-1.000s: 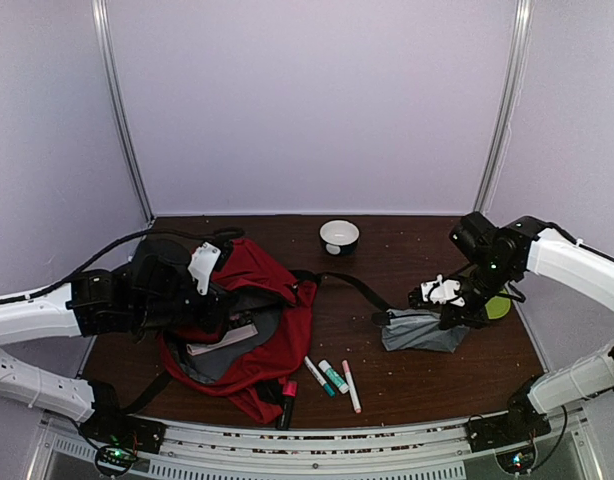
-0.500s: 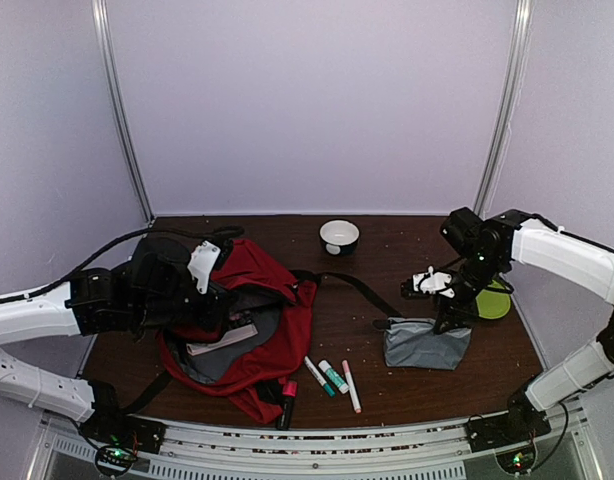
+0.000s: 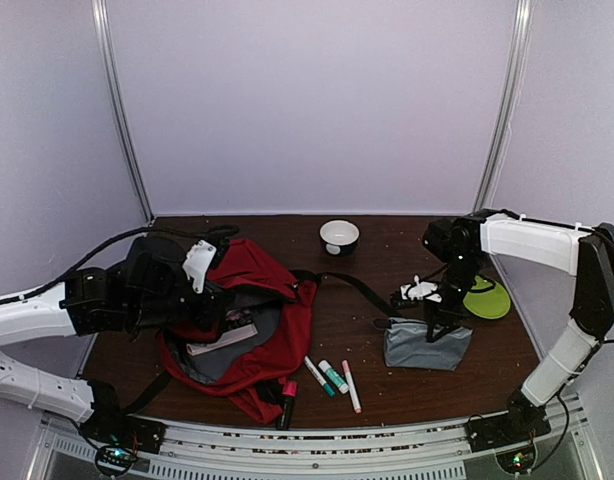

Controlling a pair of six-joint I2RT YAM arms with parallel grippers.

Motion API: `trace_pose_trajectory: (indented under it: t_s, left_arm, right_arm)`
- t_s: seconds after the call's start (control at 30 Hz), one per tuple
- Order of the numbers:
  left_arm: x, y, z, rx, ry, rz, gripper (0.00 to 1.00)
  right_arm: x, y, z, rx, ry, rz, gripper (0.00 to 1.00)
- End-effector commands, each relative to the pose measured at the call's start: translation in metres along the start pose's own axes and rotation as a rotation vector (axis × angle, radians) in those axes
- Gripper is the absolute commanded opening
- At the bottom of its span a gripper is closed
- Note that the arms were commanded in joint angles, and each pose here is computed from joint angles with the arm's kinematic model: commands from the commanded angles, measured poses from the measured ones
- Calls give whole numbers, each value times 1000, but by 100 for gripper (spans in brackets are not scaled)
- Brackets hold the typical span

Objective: Pack the student bag
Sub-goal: Pick up the pencil case from the center of the board, then place the pencil case in the largest pocket of the bag.

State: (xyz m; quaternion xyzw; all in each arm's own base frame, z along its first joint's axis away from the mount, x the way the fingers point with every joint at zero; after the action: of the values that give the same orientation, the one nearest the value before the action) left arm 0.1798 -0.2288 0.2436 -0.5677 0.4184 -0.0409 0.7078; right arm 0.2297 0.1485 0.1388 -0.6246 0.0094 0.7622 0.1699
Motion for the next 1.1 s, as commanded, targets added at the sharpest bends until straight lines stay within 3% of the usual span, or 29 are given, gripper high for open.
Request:
trace_pose_trajectory:
  t_s: [0.0,0.07,0.1,0.27,0.47,0.6,0.73,0.87,1.07]
  left_arm:
    - [-14,-22,1,9,-8,-68,0]
    - [-18,-25,3,24,-18,-66,0]
    - [-19,-26,4,32,-22,-64,0]
    - [-26,-35,6,29,-31,-76,0]
    - [-32,-53,7,-1,-18,-90,0]
    - [-36,-66,9,-2,-25,-94,0]
    - [-46,-82,11,-16,-15,-116,0]
    - [-53,-92,9,-16,6,-119,0]
    - [-61,-100,6,-22,40,-135,0]
  right_arm:
    - [-4,-5,3,44,-62,-14,18]
    - [-13,-11,5,51,-58,-43,2]
    - [-18,-14,6,47,-47,-57,0]
    - [-54,-41,32,-59,57,-153,0]
    - [-99,-108,91,-343,248,-307,0]
    - [-115,-153,124,-493,285,-409,0]
    - [-108,-195,154,-608,282,-436,0]
    - [-101,-243,167,-691,400,-522,0]
    - [-98,-302,178,-736,422,-639,0]
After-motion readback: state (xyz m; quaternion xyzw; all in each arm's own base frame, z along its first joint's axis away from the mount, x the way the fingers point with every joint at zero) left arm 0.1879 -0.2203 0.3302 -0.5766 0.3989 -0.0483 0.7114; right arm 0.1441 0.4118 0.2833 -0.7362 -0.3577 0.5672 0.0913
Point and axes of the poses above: each gripper's point midway between its finger pads, its own x axis out along the fingers, its own z axis along the line the jaws close on, y = z × x, the point moved 5 cm from there along -x, back along the fingers, and after that the axes turned 6 degrees about x, right-handed, at the moved point
